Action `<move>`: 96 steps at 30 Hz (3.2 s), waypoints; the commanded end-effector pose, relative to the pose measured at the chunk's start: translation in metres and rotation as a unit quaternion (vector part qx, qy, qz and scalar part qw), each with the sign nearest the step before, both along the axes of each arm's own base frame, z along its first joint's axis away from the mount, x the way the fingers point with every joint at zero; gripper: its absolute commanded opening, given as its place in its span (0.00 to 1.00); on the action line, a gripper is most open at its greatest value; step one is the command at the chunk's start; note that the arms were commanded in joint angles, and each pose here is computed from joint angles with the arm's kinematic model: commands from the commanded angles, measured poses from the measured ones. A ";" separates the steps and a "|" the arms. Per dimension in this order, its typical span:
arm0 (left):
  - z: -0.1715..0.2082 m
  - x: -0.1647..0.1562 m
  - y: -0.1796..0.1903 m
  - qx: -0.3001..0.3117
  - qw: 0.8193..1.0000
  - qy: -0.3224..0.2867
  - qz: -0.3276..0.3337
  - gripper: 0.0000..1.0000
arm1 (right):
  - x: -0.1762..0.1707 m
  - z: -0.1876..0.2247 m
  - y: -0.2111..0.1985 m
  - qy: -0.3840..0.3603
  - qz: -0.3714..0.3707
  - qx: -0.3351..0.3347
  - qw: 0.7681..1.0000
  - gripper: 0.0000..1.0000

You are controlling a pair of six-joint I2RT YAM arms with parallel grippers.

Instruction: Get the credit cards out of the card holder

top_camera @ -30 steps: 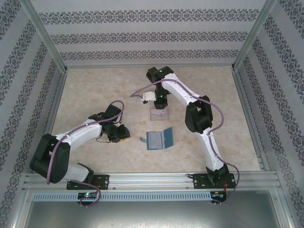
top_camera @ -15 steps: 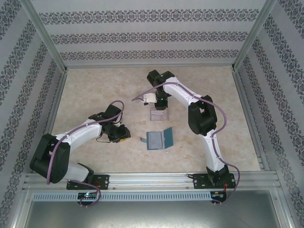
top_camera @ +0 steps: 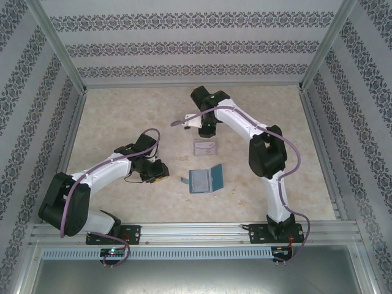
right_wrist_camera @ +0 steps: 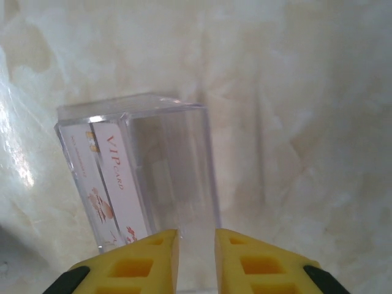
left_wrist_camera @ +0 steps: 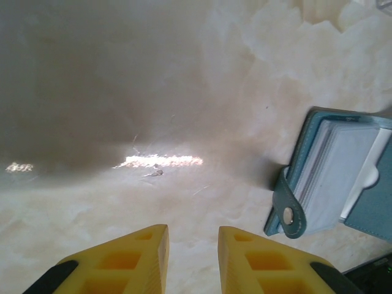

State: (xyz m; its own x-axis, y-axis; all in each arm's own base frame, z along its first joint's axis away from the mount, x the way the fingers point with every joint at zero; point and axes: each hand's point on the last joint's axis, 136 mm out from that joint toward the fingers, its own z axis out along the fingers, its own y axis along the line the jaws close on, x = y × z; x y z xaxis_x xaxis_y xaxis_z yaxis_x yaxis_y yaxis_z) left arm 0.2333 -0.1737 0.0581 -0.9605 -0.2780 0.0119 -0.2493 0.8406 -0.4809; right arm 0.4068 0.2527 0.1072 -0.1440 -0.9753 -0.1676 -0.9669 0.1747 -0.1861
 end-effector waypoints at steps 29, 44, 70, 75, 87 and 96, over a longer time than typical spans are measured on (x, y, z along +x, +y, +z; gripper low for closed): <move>0.010 0.018 -0.107 -0.058 0.993 -0.007 -0.105 0.13 | -0.130 0.032 -0.001 0.221 -0.569 0.302 0.733 0.16; -0.035 0.003 -0.086 -0.011 0.995 0.024 -0.099 0.06 | -0.162 -0.004 0.022 0.268 -0.580 0.263 0.723 0.18; -0.044 -0.002 -0.085 -0.025 0.994 0.032 -0.098 0.05 | -0.185 -0.072 0.029 0.205 -0.604 0.101 0.764 0.30; -0.044 -0.002 -0.085 -0.027 0.994 0.032 -0.099 0.05 | -0.185 -0.075 0.026 0.196 -0.606 0.089 0.766 0.32; -0.041 0.000 -0.086 -0.030 0.994 0.030 -0.099 0.05 | -0.188 -0.083 0.019 0.182 -0.606 0.060 0.772 0.44; -0.041 -0.001 -0.086 -0.029 0.994 0.031 -0.100 0.05 | -0.189 -0.085 0.016 0.171 -0.602 0.042 0.779 0.57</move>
